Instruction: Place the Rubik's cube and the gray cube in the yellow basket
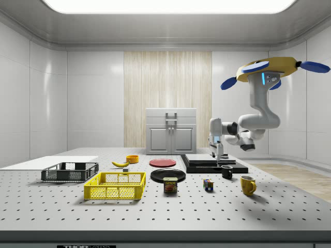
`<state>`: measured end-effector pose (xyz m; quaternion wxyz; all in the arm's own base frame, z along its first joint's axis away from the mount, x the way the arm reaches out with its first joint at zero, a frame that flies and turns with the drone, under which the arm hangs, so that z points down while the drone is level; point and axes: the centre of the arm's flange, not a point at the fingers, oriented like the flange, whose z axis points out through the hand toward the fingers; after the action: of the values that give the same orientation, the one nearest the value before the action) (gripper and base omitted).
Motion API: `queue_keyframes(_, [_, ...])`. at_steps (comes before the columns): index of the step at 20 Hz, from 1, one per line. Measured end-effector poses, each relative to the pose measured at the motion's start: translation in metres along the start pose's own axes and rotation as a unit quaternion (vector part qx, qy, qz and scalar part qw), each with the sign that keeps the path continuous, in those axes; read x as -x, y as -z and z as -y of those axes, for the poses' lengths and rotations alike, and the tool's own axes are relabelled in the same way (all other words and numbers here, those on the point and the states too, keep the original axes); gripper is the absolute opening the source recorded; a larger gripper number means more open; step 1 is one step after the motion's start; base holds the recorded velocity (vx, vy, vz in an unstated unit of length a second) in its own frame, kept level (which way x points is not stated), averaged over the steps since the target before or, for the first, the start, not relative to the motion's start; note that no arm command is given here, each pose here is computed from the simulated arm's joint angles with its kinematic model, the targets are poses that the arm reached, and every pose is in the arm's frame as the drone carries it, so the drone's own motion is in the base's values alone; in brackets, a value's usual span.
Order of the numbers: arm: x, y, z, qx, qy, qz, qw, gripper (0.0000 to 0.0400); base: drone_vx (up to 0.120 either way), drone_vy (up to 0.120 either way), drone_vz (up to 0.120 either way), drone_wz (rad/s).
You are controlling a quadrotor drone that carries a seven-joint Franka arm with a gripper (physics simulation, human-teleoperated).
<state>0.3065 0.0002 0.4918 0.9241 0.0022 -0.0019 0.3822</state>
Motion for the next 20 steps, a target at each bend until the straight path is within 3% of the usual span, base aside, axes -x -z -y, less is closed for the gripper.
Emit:
queue_keyframes(4, [0.0002,0.0,0.0001,0.001,0.0,-0.001,1.0,0.04,0.11,0.0,-0.12,0.0])
queue_keyframes(15, [0.0003,0.0,0.0003,0.001,0.0,-0.001,1.0,0.04,0.0,-0.011,-0.12,0.0])
queue_keyframes(20, [0.0003,0.0001,0.0003,0.001,0.0,-0.002,1.0,0.04,0.08,0.0,-0.12,0.0])
